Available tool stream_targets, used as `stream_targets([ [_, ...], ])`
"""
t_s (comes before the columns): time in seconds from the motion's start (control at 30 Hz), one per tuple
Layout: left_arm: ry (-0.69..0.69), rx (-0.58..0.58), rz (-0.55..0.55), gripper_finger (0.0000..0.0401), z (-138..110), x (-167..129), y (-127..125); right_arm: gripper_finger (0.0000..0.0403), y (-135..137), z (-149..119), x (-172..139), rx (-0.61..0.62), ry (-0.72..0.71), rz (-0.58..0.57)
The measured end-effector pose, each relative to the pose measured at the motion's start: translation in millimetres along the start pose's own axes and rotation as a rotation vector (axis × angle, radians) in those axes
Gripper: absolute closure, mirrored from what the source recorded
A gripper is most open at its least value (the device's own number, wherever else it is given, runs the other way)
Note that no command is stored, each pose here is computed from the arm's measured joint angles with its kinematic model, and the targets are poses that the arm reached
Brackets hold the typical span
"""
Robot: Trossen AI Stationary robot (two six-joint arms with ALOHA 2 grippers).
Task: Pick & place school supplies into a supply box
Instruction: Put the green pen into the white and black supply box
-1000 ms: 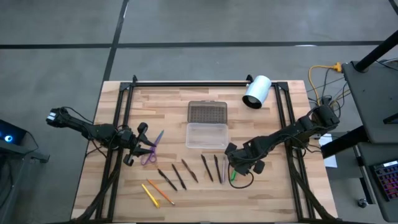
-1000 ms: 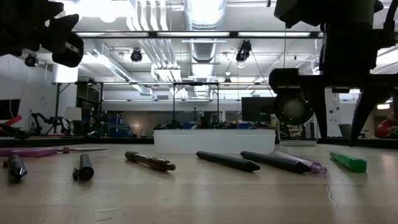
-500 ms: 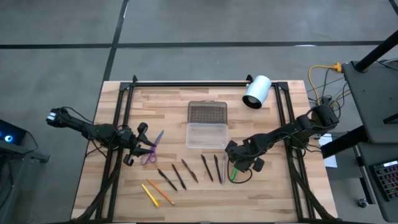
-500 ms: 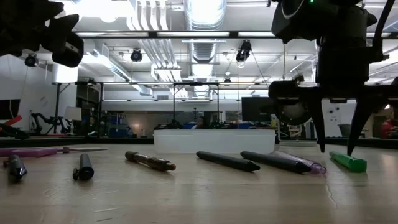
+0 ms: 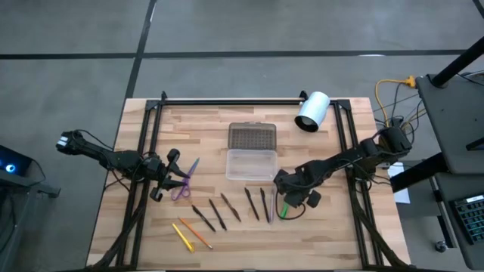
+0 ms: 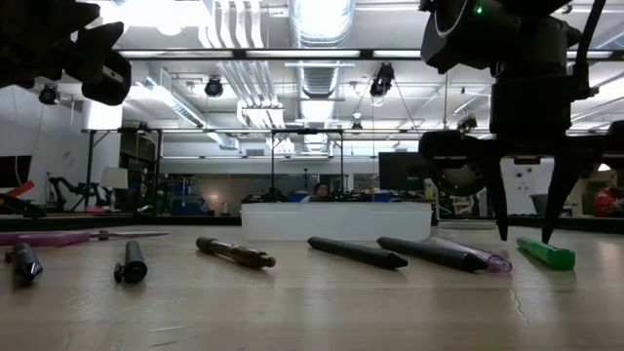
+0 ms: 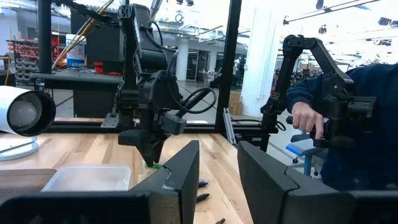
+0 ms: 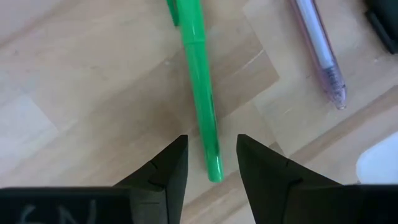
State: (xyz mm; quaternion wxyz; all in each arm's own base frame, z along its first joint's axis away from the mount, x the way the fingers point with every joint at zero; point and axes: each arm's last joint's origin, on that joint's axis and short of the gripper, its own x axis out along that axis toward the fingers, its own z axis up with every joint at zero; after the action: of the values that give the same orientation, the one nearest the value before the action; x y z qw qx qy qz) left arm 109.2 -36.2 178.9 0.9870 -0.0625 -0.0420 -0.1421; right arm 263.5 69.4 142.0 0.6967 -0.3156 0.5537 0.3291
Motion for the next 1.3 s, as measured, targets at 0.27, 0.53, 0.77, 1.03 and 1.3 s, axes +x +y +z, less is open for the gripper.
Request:
stream_targets([
  [0.27, 0.0, 0.0, 0.0, 0.0305, 0.0, 0.0, 0.0, 0.0275, -3.8, 0.0, 22.0, -0.003, 0.046, 0.074],
  [0.53, 0.008, 0.001, 0.001, 0.0305, -0.9, 0.5, 0.1, 0.0275, -8.7, 5.3, 28.2, -0.005, 0.078, 0.107],
  [0.77, 0.012, 0.001, 0.001, 0.0305, -1.3, 0.8, 0.1, 0.0283, -9.6, 6.1, 24.3, -0.005, 0.083, 0.1],
  [1.03, 0.012, 0.001, 0.001, 0.0305, -1.3, 0.8, 0.1, 0.0317, -9.7, 6.2, 24.4, -0.001, 0.084, 0.096],
  [1.3, 0.012, 0.001, 0.001, 0.0305, -1.3, 0.8, 0.1, 0.036, -10.3, 6.8, 24.4, -0.002, 0.079, 0.09],
])
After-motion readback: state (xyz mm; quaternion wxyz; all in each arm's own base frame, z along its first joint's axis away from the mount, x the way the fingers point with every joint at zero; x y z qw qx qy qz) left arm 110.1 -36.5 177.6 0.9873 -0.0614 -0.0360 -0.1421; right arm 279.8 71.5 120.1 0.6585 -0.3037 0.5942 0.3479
